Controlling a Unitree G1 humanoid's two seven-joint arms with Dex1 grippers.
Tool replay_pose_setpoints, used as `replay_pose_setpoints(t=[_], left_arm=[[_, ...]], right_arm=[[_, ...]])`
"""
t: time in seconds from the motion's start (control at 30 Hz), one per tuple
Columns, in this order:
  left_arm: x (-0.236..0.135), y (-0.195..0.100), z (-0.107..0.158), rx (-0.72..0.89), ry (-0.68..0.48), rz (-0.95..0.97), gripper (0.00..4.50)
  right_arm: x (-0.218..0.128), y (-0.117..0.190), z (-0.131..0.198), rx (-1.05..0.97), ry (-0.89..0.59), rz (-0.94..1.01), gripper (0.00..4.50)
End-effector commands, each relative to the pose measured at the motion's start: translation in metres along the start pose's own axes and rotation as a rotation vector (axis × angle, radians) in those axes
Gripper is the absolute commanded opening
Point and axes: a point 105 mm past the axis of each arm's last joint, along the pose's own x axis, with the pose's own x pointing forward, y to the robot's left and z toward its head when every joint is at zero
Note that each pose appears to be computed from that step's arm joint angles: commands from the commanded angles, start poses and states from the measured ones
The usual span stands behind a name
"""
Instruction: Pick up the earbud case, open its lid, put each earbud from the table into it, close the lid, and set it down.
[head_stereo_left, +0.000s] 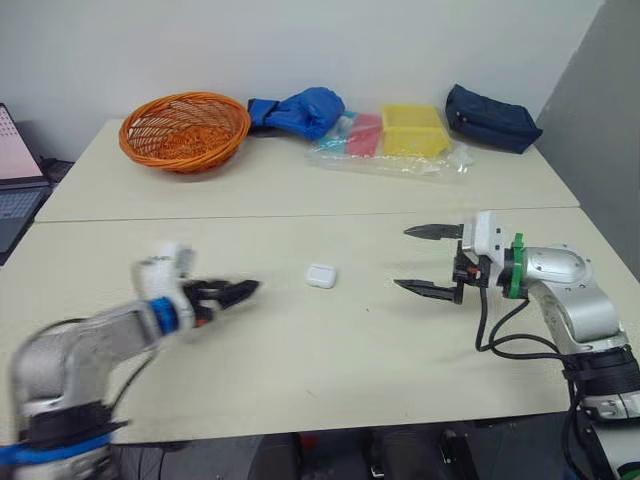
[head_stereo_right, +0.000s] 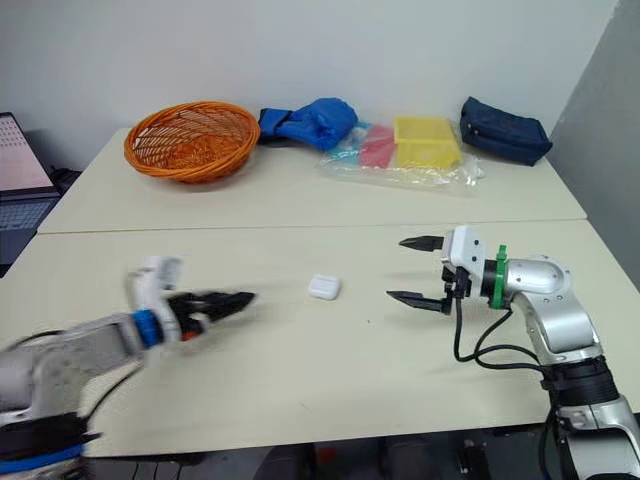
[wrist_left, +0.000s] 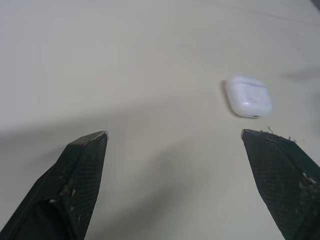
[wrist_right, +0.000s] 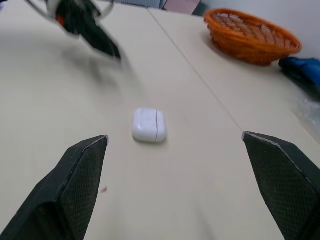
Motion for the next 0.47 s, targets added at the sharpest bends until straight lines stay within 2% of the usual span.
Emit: replay_pose_setpoints(t=[0.03, 0.13, 0.23, 0.47], left_arm=[[-0.008, -0.005, 0.024, 0.271, -0.097, -0.017, 4.47], [-0.017, 0.003, 0.032, 0.629, -0.106, 0.064, 4.47], [-0.028, 0.009, 0.045, 0.66, -0.153, 0.094, 4.47], [-0.023, 0.01, 0.036, 0.643, -0.11, 0.078, 4.47]], right_arm=[[-0.008, -0.006, 0.01, -0.055, -0.017, -0.022, 4.5], [-0.011, -0.007, 0.005, -0.042, -0.006, -0.037, 4.5], [-0.013, -0.011, 0.005, -0.036, -0.003, -0.069, 4.5], [-0.012, -0.019, 0.003, -0.026, -0.004, -0.091, 4.5]])
